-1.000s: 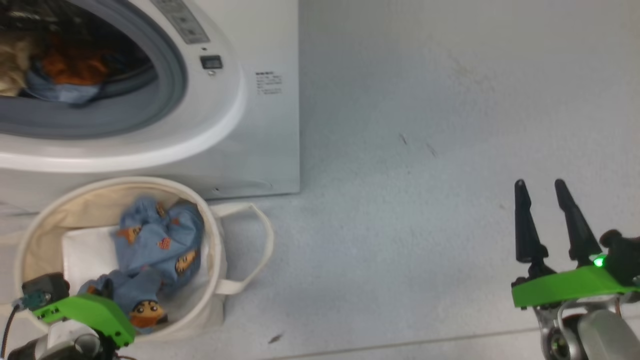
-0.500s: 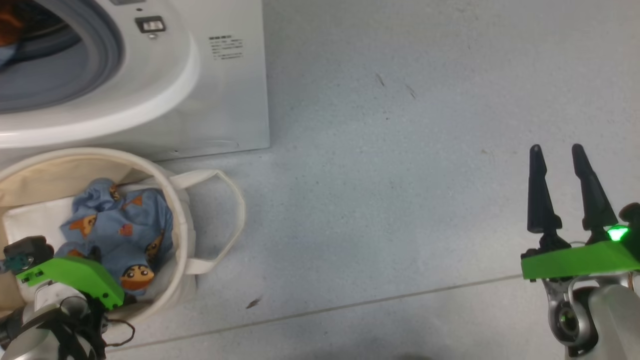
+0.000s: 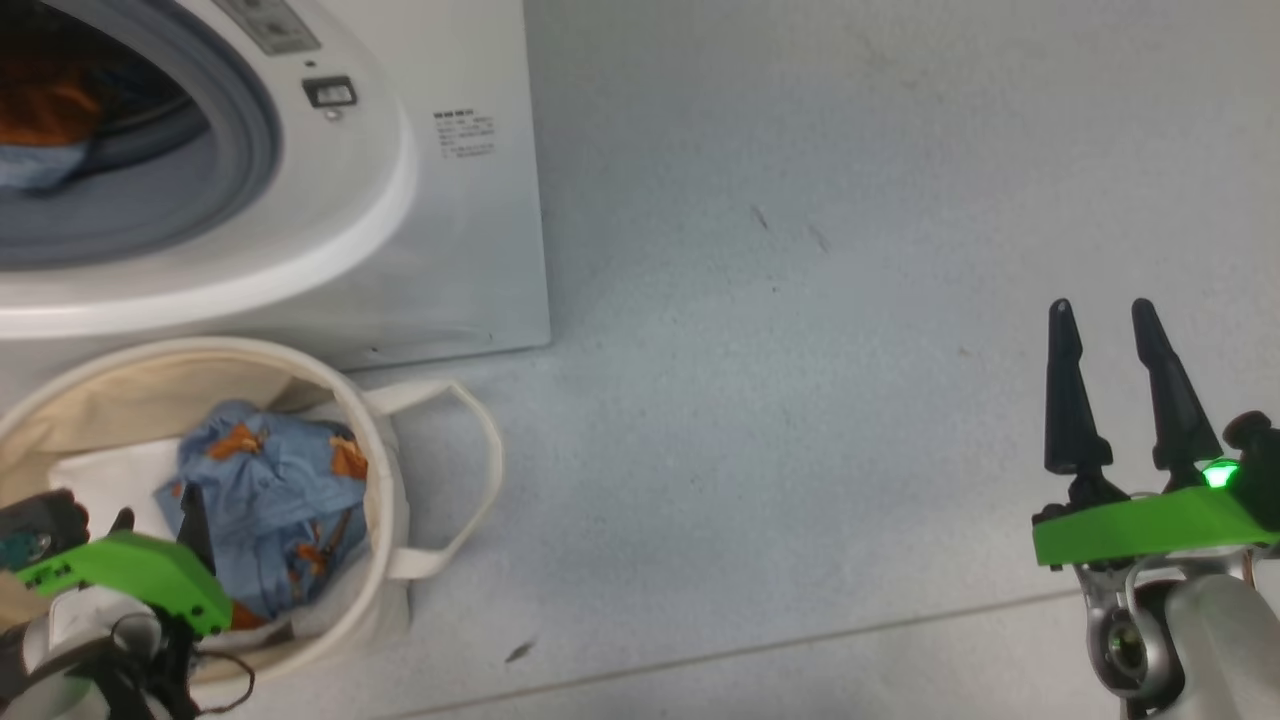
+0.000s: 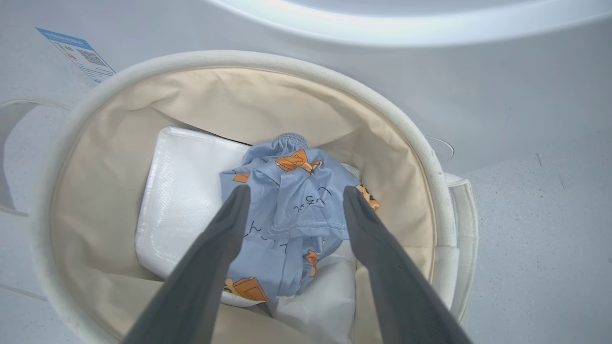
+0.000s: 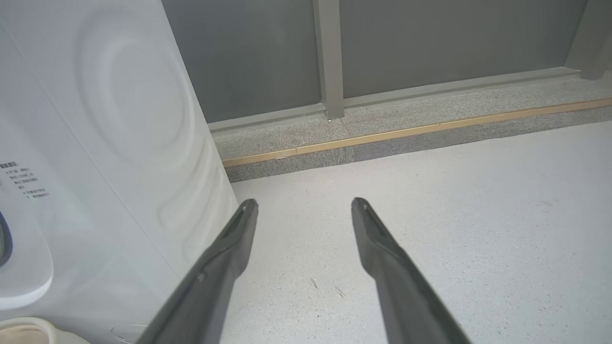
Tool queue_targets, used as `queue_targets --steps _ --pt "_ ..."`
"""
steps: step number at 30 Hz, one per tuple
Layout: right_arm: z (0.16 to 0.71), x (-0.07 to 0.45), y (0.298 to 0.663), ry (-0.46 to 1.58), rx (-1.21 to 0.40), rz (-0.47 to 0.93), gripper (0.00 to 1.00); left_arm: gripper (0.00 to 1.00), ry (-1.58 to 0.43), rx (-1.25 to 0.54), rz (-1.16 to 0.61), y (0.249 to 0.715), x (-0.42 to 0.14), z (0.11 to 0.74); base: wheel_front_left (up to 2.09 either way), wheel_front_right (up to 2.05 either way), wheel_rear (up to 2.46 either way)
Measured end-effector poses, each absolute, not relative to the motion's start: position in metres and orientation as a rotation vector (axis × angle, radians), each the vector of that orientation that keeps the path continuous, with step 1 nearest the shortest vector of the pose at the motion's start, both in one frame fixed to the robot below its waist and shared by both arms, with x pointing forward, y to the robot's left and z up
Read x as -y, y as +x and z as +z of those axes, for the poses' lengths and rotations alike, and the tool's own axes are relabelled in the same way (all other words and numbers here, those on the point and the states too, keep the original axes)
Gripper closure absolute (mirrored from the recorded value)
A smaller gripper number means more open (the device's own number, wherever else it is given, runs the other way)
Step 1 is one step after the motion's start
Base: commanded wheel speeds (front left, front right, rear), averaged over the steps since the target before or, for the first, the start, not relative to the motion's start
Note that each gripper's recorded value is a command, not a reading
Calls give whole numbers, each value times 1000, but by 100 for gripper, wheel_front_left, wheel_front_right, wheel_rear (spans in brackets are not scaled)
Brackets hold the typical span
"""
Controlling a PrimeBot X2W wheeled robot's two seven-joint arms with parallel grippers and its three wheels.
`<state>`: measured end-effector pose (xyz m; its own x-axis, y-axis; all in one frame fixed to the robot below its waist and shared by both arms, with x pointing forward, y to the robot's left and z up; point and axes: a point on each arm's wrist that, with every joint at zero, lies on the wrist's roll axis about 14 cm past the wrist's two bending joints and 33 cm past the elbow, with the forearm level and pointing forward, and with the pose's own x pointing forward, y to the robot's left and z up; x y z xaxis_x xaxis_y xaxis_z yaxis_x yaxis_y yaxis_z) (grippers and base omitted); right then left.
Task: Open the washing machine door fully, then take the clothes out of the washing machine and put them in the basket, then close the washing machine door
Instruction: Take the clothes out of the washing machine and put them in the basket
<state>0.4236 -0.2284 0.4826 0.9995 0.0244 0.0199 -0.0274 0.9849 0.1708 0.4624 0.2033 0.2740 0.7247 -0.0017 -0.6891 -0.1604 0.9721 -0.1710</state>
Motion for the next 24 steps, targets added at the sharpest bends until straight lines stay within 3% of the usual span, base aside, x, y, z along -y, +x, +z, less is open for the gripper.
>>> queue_targets --steps 7,15,24 --pt "504 221 407 189 66 43 0 0 -225 -574 82 463 -221 328 0 0 0" --pt "517 206 380 208 94 83 0 0 -288 -221 -21 476 -211 436 0 0 0" --pt "530 195 359 224 131 108 0 0 -209 -81 -128 440 -211 486 0 0 0"
